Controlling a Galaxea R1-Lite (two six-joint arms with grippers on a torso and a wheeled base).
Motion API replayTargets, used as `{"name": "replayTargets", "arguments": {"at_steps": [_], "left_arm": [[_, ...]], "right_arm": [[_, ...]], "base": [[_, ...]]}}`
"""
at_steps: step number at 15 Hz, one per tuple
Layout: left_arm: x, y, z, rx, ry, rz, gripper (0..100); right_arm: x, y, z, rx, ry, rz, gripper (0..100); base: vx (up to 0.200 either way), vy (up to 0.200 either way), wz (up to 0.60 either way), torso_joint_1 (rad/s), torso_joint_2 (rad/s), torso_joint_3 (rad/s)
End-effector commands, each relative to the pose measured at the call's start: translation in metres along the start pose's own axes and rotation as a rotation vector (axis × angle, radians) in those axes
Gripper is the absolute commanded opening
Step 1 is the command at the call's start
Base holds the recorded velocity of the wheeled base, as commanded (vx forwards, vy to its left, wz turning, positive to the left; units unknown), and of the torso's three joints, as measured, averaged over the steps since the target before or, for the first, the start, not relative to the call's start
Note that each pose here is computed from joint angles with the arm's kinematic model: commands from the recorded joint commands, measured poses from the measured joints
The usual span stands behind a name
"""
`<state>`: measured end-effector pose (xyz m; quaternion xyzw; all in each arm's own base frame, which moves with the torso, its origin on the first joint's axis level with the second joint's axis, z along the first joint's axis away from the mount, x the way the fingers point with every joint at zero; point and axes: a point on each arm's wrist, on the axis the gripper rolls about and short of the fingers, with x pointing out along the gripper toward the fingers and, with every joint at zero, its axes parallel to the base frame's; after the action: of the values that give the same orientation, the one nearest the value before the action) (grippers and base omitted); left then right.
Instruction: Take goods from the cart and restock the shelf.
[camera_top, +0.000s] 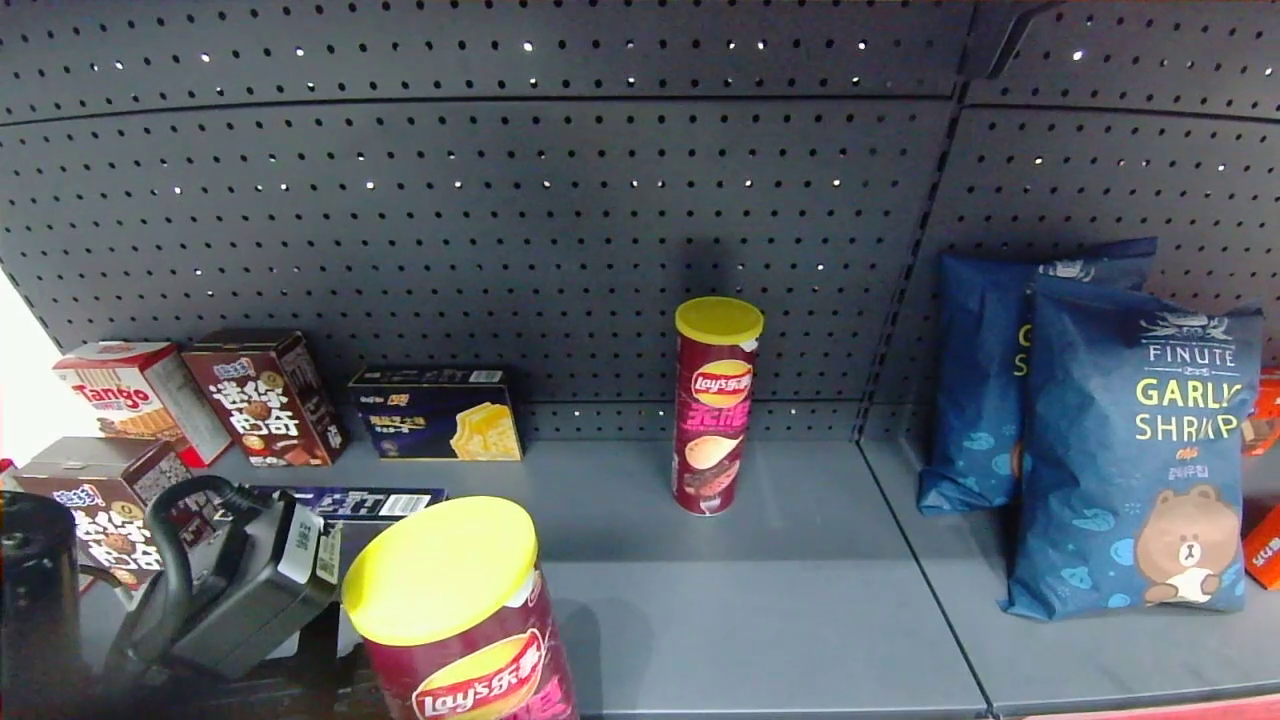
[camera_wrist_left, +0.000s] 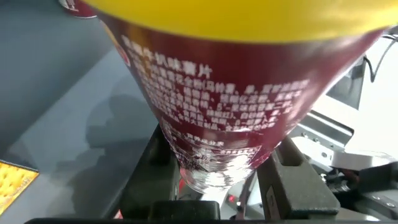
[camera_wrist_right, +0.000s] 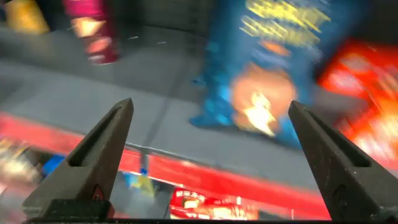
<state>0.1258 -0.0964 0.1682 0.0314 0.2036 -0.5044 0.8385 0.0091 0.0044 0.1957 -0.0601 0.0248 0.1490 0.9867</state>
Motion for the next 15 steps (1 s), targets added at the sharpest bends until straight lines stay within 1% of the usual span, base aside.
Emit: {"name": "replayTargets", "arguments": {"at_steps": [1, 3, 5, 7, 8, 10, 13, 14, 15], "left_arm": [[0.003, 0.002, -0.003, -0.014, 0.018, 0.005, 0], [0.003, 0.003, -0.006, -0.018, 0.029, 0.005, 0], [0.003, 0.003, -0.004, -0.014, 0.023, 0.006, 0], [0.003, 0.003, -0.005, -0.015, 0.024, 0.004, 0], [0.003, 0.003, -0.007, -0.018, 0.030, 0.005, 0], [0.002, 0.002, -0.009, -0.020, 0.032, 0.005, 0], [0.005, 0.004, -0.004, -0.013, 0.013, 0.004, 0], [0.009, 0.006, 0.000, -0.012, 0.012, 0.004, 0], [0.011, 0.009, 0.006, -0.005, -0.001, 0.006, 0]], "right_arm": [[0.048, -0.001, 0.031, -0.022, 0.114, 0.172, 100], [0.078, 0.004, 0.046, -0.030, 0.123, 0.259, 100], [0.100, 0.009, 0.053, -0.041, 0.114, 0.300, 100], [0.124, 0.018, 0.064, -0.049, 0.114, 0.368, 100], [0.135, 0.020, 0.064, -0.047, 0.137, 0.389, 100], [0.153, 0.027, 0.060, -0.037, 0.148, 0.496, 100], [0.188, 0.037, 0.055, -0.032, 0.186, 0.545, 100], [0.199, 0.041, 0.053, -0.035, 0.196, 0.552, 100], [0.209, 0.043, 0.054, -0.043, 0.184, 0.556, 100]], "base": [[0.000, 0.000, 0.00, 0.000, 0.00, 0.000], [0.000, 0.000, 0.00, 0.000, 0.00, 0.000], [0.000, 0.000, 0.00, 0.000, 0.00, 0.000], [0.000, 0.000, 0.00, 0.000, 0.00, 0.000], [0.000, 0.000, 0.00, 0.000, 0.00, 0.000], [0.000, 0.000, 0.00, 0.000, 0.00, 0.000], [0.000, 0.000, 0.00, 0.000, 0.00, 0.000], [0.000, 0.000, 0.00, 0.000, 0.00, 0.000], [0.000, 0.000, 0.00, 0.000, 0.00, 0.000]]}}
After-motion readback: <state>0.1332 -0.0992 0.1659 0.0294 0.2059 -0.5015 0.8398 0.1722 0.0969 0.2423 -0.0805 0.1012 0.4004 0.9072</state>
